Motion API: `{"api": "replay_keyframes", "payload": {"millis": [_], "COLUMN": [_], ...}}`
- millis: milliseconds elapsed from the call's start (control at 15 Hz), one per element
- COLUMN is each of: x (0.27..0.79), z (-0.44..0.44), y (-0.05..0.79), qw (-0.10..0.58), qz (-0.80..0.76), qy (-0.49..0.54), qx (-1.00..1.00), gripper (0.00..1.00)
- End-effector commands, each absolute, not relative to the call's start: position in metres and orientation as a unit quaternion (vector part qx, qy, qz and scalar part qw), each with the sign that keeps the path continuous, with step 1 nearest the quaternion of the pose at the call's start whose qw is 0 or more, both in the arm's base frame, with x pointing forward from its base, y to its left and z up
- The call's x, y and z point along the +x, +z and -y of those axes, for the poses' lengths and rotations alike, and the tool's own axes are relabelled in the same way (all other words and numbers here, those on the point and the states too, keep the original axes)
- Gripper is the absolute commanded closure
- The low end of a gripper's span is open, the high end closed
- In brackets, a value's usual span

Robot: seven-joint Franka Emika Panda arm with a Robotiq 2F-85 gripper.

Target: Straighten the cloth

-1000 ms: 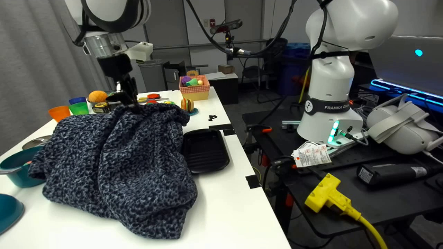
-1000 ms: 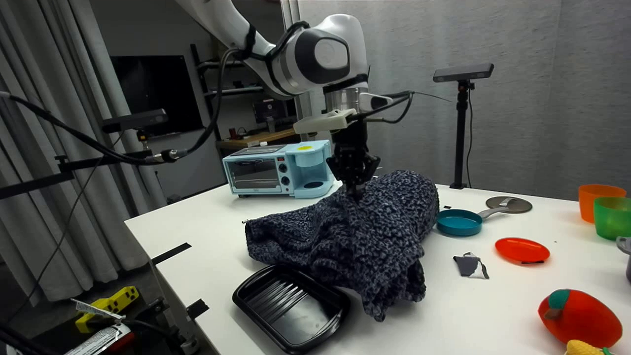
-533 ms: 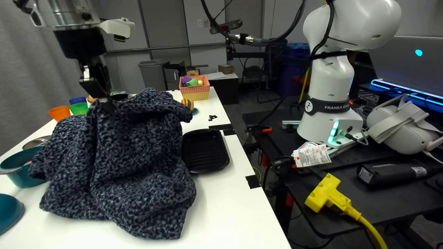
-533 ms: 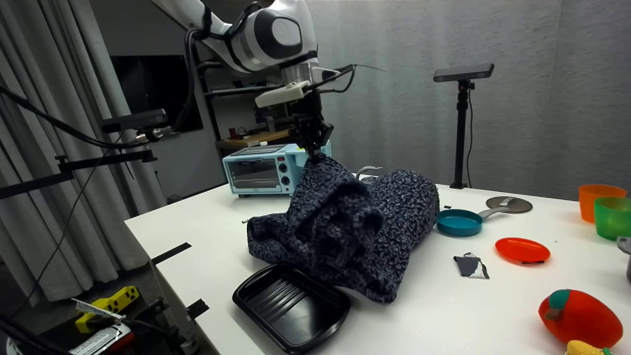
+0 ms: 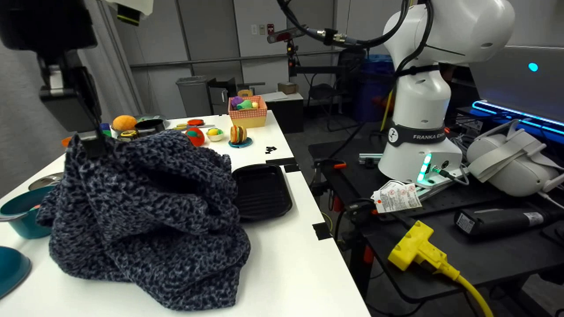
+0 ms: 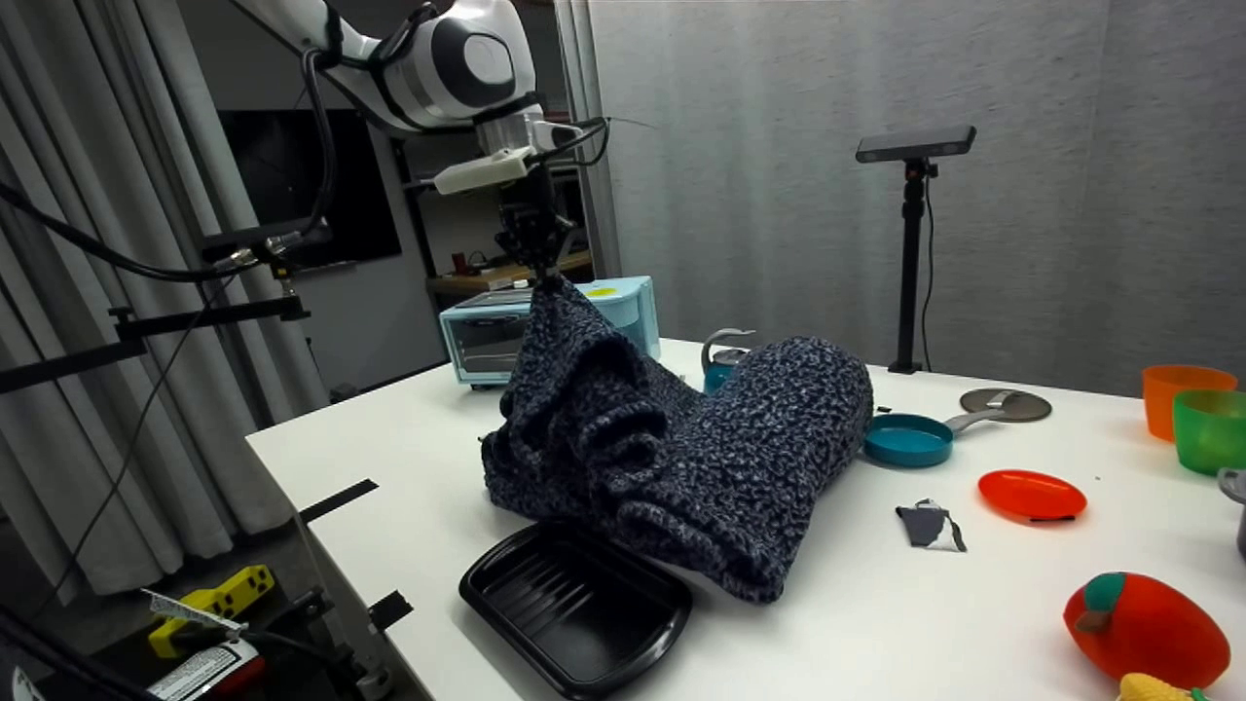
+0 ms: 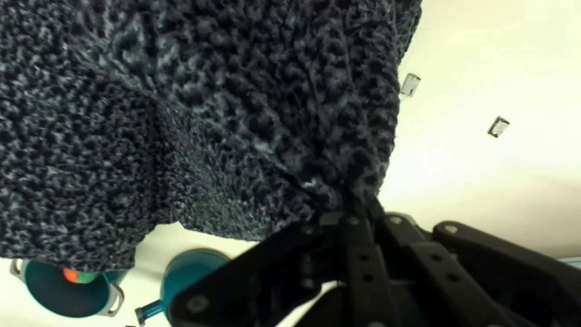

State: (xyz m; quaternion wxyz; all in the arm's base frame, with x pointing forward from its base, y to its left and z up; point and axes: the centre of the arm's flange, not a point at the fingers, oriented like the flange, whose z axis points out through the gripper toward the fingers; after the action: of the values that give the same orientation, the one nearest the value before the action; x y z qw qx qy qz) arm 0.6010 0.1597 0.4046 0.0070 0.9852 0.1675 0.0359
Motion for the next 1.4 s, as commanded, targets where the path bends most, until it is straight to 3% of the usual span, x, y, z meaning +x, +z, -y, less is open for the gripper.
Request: {"api": "replay_keyframes", "payload": {"millis": [0, 333, 400, 533, 1067, 1133, 1333], "x": [0.597, 0.587, 0.586, 0.586, 0.597, 0.602, 0.613], "z": [-0.195, -0.209, -0.207, -0.201, -0.128, -0.107, -0.04], "y": [0.424, 0.429, 0.428, 0.427, 0.419, 0.412, 0.392], "qw": [-0.017, -0.079, -0.086, -0.091, -0.072, -0.064, -0.048], "qz": [-0.179, -0.191, -0.19, -0.186, -0.17, -0.166, -0.147], "qy": [0.031, 0.026, 0.026, 0.03, 0.045, 0.043, 0.03], "qx": [0.983, 0.978, 0.978, 0.978, 0.982, 0.983, 0.987], "gripper": [0.99, 0.98, 0.72, 0.66, 0.06, 0.01, 0.0]}}
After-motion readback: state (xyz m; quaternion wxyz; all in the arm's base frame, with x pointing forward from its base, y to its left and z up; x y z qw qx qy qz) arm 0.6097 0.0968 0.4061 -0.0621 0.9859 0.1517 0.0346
